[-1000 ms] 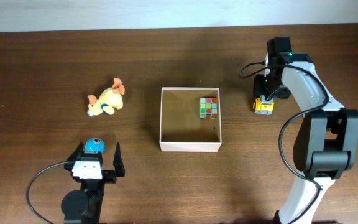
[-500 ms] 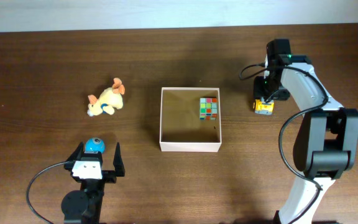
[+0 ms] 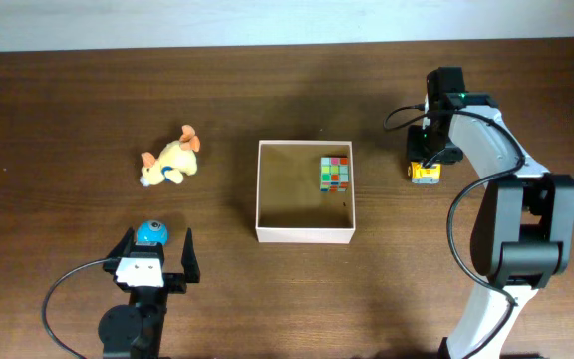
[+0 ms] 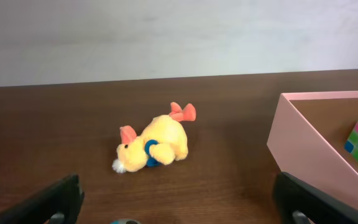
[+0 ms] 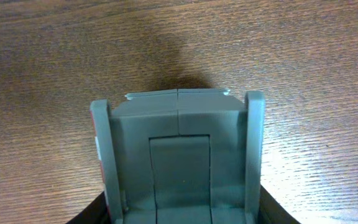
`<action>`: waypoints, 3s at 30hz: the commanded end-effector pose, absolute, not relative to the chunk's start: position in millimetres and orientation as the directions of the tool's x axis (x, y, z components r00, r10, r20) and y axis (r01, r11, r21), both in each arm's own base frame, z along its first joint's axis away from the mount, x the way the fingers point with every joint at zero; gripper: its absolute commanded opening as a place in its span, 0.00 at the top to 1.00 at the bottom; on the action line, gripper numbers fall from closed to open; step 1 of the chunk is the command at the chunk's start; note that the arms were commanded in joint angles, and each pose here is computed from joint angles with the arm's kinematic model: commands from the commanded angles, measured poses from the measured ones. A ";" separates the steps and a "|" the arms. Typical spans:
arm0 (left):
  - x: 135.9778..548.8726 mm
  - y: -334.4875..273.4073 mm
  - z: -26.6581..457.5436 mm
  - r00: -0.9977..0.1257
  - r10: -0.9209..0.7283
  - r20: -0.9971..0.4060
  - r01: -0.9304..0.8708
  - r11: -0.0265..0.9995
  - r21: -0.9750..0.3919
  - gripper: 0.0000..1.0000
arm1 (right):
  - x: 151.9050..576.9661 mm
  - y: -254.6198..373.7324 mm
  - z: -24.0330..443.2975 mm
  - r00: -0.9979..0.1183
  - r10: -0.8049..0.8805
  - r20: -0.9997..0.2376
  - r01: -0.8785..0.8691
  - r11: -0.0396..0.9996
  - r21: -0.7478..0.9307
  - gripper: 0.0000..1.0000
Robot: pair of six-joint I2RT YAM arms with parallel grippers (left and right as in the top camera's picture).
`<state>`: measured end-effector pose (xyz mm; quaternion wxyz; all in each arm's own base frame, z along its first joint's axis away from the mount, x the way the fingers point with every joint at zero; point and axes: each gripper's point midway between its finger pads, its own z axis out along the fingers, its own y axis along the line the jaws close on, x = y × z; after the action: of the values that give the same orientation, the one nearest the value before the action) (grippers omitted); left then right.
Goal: Pack container
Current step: 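Close the right gripper on the truck and lift it, then carry the truck left over the box with the right gripper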
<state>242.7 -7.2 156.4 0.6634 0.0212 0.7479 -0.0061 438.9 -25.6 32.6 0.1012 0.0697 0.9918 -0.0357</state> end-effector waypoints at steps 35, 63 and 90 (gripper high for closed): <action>242.7 -6.7 155.6 -0.114 0.039 -0.993 0.041 0.999 0.034 0.01 | 465.1 3.2 145.6 -0.956 0.121 -0.267 0.098 0.990 0.098 0.63; 242.7 -6.7 155.6 -0.114 0.039 -0.993 0.041 0.999 0.034 0.01 | 402.5 251.7 195.0 -0.934 -0.188 -0.304 -0.264 0.936 0.231 0.63; 242.7 -6.6 155.6 -0.114 0.039 -0.993 0.040 0.999 0.034 0.01 | 386.6 265.3 116.8 -0.956 0.065 -0.287 0.047 0.996 0.072 0.63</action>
<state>242.7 -7.2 156.4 0.6634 0.0212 0.7479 -0.0061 387.2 262.4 127.7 0.1418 0.0191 0.9889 0.0398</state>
